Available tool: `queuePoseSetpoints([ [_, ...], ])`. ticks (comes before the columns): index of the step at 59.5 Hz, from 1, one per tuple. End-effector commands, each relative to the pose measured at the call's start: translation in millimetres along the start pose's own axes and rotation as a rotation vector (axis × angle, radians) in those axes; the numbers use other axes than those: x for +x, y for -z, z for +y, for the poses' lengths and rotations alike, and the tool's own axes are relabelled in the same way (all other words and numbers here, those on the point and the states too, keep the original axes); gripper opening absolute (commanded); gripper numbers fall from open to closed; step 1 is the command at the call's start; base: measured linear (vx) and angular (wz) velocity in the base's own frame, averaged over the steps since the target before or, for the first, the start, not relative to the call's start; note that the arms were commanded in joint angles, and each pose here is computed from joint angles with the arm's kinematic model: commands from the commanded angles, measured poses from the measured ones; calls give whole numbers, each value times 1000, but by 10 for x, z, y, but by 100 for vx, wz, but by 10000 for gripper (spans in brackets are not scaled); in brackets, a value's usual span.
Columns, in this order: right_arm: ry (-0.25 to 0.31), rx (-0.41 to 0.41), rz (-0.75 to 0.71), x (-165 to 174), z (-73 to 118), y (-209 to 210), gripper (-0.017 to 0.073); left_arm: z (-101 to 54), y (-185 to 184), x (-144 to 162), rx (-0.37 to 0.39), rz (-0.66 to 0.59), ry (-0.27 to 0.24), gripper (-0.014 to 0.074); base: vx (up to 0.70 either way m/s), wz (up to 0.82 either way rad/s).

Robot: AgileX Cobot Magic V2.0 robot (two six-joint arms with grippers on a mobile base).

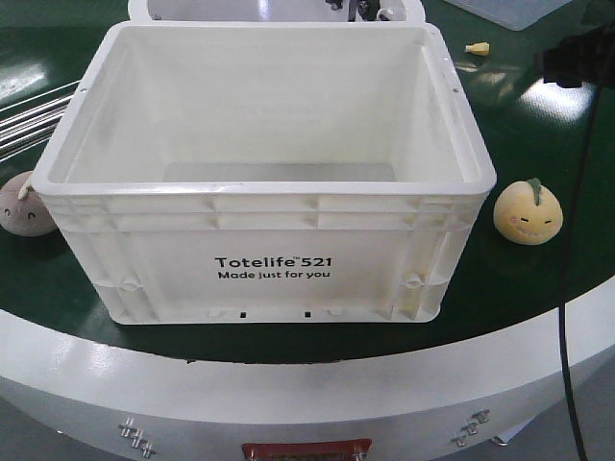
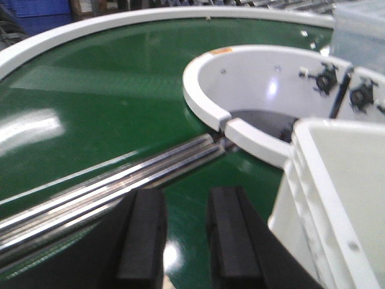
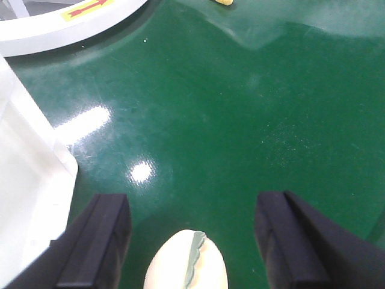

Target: Place moving items into box and shelve

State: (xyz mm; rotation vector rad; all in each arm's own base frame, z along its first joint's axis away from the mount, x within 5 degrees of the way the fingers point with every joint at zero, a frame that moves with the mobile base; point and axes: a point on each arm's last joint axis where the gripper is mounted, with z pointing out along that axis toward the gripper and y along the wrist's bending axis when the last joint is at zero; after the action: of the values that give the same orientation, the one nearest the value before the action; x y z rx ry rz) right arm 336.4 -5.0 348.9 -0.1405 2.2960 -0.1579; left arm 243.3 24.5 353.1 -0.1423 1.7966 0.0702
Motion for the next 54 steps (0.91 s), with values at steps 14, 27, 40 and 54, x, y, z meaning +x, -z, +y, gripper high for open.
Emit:
queuePoseSetpoints([
  [14,-4,26,-132,-177,-61,229,487,130,137,-484,-65,-140,-14,317,0,0],
  [27,-9,25,-126,-172,-60,228,487,181,48,-404,-128,-67,-184,317,0,0],
  [40,-41,24,-97,-145,-60,226,487,213,-192,-226,-149,43,-180,317,0,0],
  [54,-56,11,21,-41,-36,78,487,250,-417,32,-183,206,-65,317,0,0],
])
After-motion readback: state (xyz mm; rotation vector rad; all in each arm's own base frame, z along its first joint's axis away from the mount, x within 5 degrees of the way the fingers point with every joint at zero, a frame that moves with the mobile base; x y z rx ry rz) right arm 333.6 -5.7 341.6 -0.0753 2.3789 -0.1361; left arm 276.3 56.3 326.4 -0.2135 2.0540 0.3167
